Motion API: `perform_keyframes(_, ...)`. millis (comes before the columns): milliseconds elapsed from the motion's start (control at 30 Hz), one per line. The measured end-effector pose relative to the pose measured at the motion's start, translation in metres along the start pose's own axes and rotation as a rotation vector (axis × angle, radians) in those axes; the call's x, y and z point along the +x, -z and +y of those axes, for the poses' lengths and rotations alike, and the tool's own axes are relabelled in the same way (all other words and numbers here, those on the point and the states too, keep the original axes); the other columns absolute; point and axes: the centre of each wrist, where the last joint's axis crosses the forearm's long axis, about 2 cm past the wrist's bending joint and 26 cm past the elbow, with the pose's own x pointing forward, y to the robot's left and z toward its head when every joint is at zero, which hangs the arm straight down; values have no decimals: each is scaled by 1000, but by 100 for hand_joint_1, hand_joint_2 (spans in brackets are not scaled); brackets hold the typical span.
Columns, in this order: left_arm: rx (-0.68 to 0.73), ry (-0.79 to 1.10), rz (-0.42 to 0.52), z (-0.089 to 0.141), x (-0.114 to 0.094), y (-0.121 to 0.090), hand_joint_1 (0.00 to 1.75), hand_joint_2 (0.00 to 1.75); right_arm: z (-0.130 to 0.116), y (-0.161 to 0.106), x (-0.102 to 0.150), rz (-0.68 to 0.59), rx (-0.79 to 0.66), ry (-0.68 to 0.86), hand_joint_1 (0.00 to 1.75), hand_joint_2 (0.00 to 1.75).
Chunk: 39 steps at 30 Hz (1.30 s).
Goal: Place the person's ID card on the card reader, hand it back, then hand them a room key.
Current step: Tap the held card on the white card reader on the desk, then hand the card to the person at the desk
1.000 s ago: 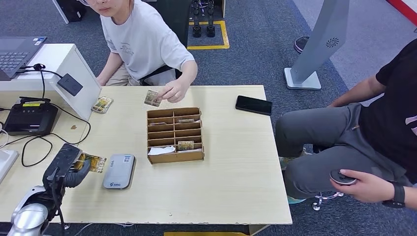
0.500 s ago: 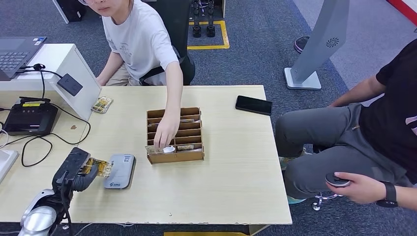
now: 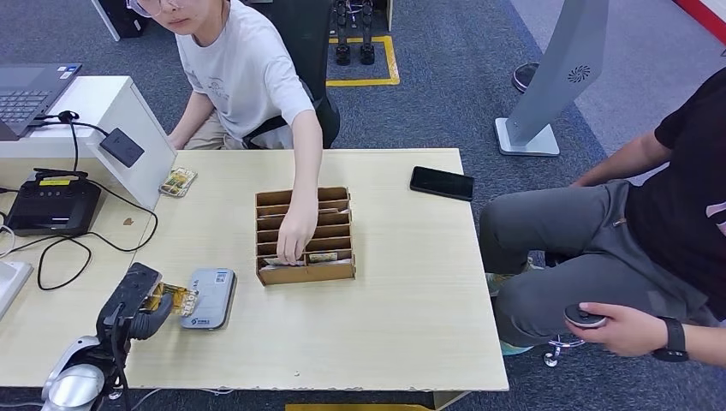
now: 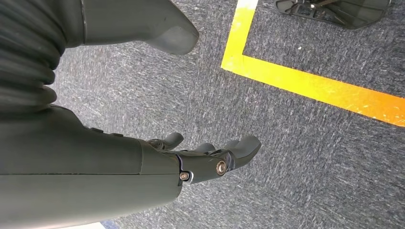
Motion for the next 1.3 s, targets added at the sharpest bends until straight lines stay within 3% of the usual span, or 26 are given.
perform_keyframes(567,49,67,18,-12,-3,1,175,175,1,0,1,-7,-1,-6,0,175)
perform_keyframes(767,135,178,4,-20,-1,1,175,175,1,0,1,-5,-3,-7,0,175)
perform_keyframes(1167,176,300,-13,-32,3,1,175,175,1,0,1,-6,-4,-7,0,175)
perform_keyframes(1300,157,254,-34,-37,4,1,175,175,1,0,1,-6,-4,-7,0,175)
